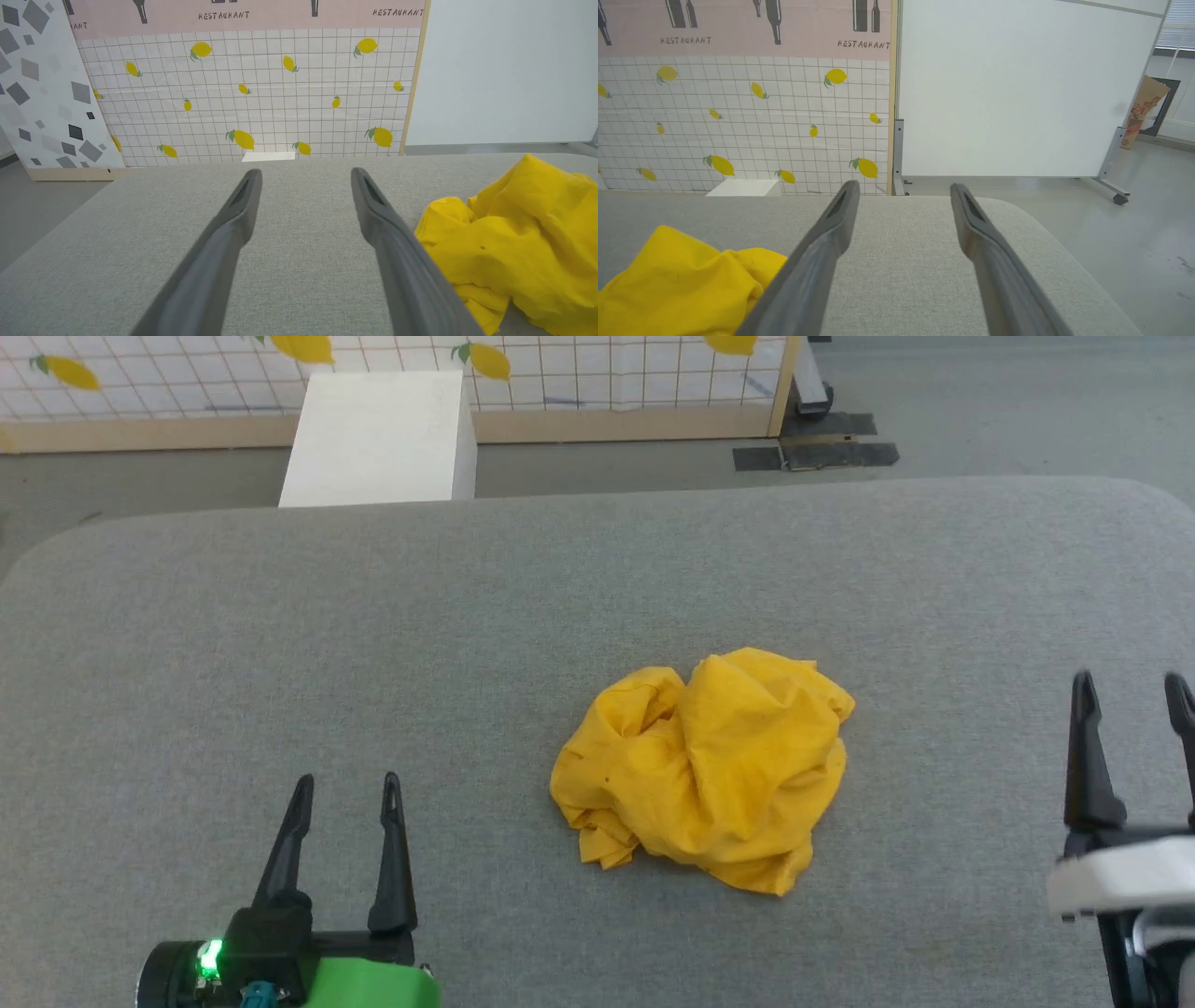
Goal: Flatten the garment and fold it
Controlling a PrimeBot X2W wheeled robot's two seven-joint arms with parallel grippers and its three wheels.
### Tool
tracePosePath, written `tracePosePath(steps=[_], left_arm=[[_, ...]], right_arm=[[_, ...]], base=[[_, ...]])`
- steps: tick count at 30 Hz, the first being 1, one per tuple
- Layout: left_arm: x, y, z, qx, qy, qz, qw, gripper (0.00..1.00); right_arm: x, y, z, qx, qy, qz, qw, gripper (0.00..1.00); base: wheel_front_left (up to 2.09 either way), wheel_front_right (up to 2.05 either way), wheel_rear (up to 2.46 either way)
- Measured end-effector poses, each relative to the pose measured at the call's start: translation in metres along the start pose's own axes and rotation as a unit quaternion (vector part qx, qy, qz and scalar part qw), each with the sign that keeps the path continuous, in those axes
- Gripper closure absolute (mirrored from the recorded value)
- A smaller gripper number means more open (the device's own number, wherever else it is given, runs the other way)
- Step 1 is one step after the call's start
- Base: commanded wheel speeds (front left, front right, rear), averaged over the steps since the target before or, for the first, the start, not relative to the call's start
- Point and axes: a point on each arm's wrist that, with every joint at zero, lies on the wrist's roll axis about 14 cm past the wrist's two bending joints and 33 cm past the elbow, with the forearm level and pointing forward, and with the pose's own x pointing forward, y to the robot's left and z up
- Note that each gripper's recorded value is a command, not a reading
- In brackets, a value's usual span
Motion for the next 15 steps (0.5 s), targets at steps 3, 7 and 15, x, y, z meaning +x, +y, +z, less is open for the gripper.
tracePosePath(steps=[3,7,15], left_arm=[[0.002,0.004,-0.005,-0.003,0.006,0.008,1.000,0.00],[0.006,0.005,-0.013,-0.008,0.015,0.014,1.000,0.00],[0.015,0.006,-0.031,-0.016,0.036,0.018,0.999,0.00]], right_arm=[[0.020,0.014,0.006,0.018,0.006,0.018,1.000,0.00],[0.051,0.039,0.007,0.031,0.041,0.069,0.996,0.00],[0.105,0.079,-0.025,0.035,0.191,0.163,0.967,0.00]], base=[[0.00,0.00,0.00],[0.00,0.00,0.00],[0.00,0.00,0.00]])
